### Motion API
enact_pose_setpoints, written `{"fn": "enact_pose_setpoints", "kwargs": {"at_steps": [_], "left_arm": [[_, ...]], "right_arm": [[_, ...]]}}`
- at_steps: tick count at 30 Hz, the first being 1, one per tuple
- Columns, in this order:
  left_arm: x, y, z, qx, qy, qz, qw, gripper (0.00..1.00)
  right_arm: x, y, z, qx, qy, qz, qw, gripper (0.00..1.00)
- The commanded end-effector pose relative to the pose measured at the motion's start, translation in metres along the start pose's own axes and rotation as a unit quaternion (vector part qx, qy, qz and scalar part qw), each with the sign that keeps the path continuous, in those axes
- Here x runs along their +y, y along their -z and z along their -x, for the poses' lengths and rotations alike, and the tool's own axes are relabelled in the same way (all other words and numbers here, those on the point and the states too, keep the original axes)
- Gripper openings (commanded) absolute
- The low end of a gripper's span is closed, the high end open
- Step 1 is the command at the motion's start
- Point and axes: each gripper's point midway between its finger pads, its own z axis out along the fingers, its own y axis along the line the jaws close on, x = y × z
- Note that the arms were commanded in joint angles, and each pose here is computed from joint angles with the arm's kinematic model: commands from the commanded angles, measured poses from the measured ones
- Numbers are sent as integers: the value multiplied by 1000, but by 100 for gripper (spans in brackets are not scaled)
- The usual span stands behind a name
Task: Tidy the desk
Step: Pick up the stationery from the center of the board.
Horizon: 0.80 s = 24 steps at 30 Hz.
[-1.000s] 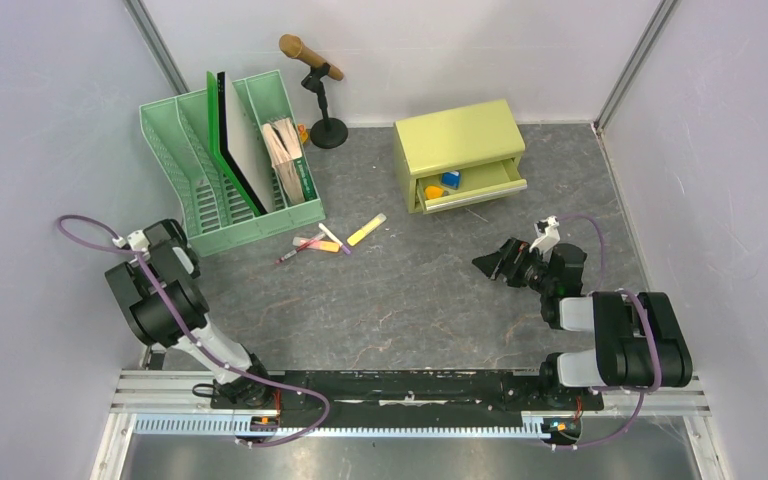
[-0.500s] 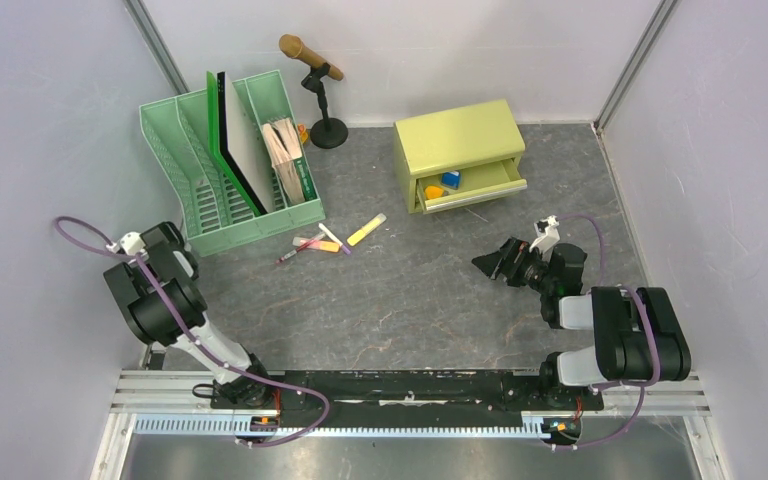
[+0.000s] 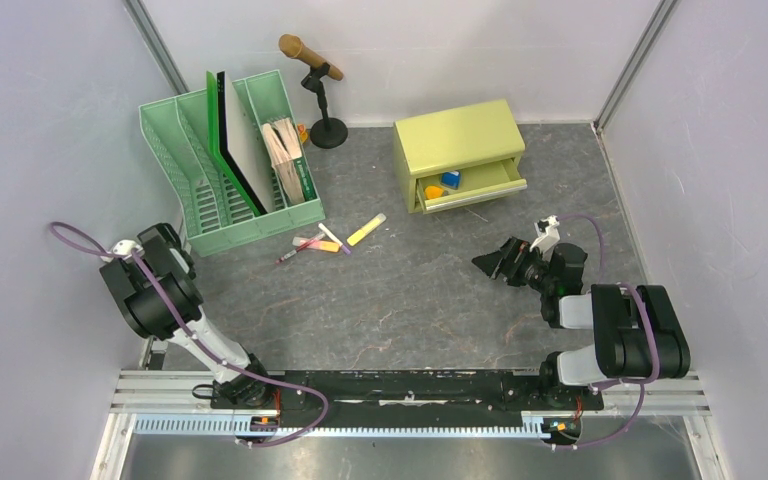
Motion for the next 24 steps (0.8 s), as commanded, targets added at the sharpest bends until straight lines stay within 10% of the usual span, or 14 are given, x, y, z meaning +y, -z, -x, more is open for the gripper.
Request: {"fn": "enact_pose_setpoints", "kwargs": {"at_steps": [1, 24], "left_arm": [[14, -12, -20, 43, 32, 23, 998, 100], [38, -17, -49, 97, 45, 62, 992, 89]], "right_arm": [[-26, 13, -54, 81, -75, -62, 992, 99], [-25, 14, -55, 78, -91, -50, 992, 99]]}}
